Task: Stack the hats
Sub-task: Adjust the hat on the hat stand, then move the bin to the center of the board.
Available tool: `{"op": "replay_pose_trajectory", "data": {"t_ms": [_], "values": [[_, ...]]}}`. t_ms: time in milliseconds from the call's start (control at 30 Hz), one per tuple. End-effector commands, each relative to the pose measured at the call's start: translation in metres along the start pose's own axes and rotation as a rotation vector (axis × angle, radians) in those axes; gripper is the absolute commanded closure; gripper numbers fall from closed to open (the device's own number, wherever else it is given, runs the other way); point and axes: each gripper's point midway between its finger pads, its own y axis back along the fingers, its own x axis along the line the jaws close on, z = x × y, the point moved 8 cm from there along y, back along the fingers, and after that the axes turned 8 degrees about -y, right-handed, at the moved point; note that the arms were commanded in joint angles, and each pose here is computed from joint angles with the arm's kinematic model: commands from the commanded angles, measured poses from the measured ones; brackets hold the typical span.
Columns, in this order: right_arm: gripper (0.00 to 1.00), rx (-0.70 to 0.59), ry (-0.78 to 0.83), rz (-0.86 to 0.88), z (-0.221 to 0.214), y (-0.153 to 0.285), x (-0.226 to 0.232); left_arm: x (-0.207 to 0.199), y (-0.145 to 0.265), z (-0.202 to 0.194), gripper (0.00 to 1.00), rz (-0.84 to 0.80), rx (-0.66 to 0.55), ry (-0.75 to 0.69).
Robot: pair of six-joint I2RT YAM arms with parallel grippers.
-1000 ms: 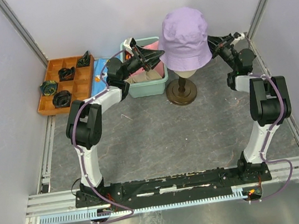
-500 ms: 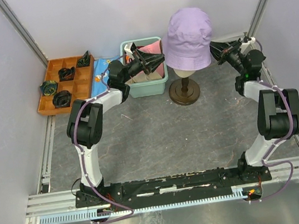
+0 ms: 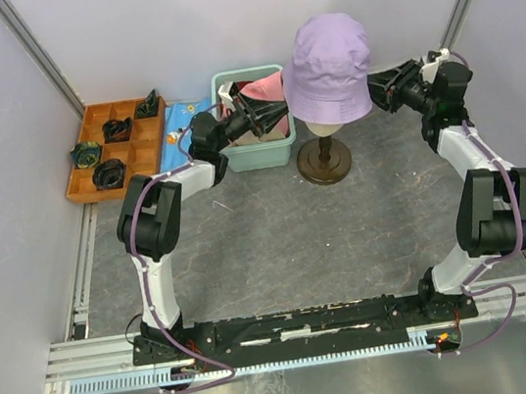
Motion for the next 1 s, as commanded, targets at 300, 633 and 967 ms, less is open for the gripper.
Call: {"op": "replay_pose_trajectory", "data": {"t_ms": [300,633,967], "values": [[0.44,0.005,0.153,-0.270,0.002,0.036,-0.009,-0.020,0.079,0.034,0.59,0.247,-0.182,-0.240],[0.44,-0.005,0.198,-0.322,-0.003,0.049,-0.008,-0.027,0.107,0.077,0.47,0.832,-0.101,-0.586],[0.46,-0.001,0.215,-0.338,-0.005,0.053,-0.007,-0.008,0.091,0.112,0.01,0.882,0.016,-0.583]]}}
